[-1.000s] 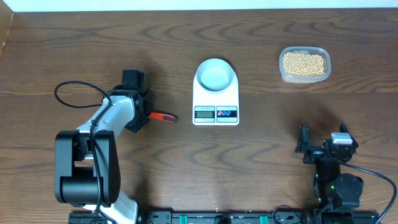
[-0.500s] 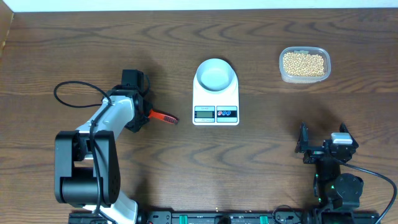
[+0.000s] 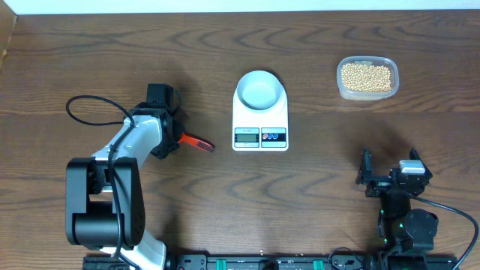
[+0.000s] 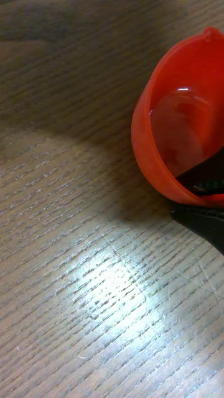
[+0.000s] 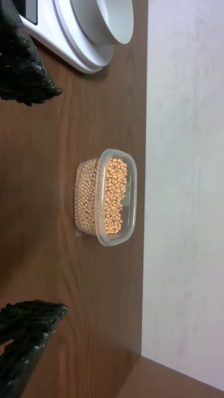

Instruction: Scoop item into bowl and weigh 50g on scale

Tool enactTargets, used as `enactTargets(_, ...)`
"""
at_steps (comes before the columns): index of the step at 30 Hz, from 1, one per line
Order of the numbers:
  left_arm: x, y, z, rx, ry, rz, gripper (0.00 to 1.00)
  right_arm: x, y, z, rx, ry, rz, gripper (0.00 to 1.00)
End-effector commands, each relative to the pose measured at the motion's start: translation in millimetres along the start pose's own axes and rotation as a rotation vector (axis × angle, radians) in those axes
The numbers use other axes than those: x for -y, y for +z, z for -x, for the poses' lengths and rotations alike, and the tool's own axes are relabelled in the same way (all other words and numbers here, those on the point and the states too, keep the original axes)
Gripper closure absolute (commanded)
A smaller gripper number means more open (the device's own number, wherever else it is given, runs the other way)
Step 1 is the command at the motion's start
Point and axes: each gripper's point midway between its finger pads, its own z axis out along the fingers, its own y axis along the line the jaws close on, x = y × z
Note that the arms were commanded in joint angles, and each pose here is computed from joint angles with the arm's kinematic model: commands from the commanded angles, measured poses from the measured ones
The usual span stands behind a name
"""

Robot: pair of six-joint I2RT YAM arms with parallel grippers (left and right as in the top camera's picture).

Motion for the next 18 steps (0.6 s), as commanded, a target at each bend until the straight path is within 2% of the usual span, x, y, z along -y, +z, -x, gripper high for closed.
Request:
enactTargets(1,-8.0,6.1,-4.7,-0.016,-0.027,0.028,0.93,2.0,-0.3,0.3,0.003,0.01,-0.011,0.01)
enactTargets(7,-0.7,-10.1,3.7,0.018,-0.066,-0.019,0.92,2.0,-0.3,0.2,0.003,0.01,-0.011,0.01)
enactTargets(18,25.1,-93.7,37.5,0.188,-0.114,-0.268,0.93,2.0,-0.3,0.2,0.003,0.01,-0.011,0.01)
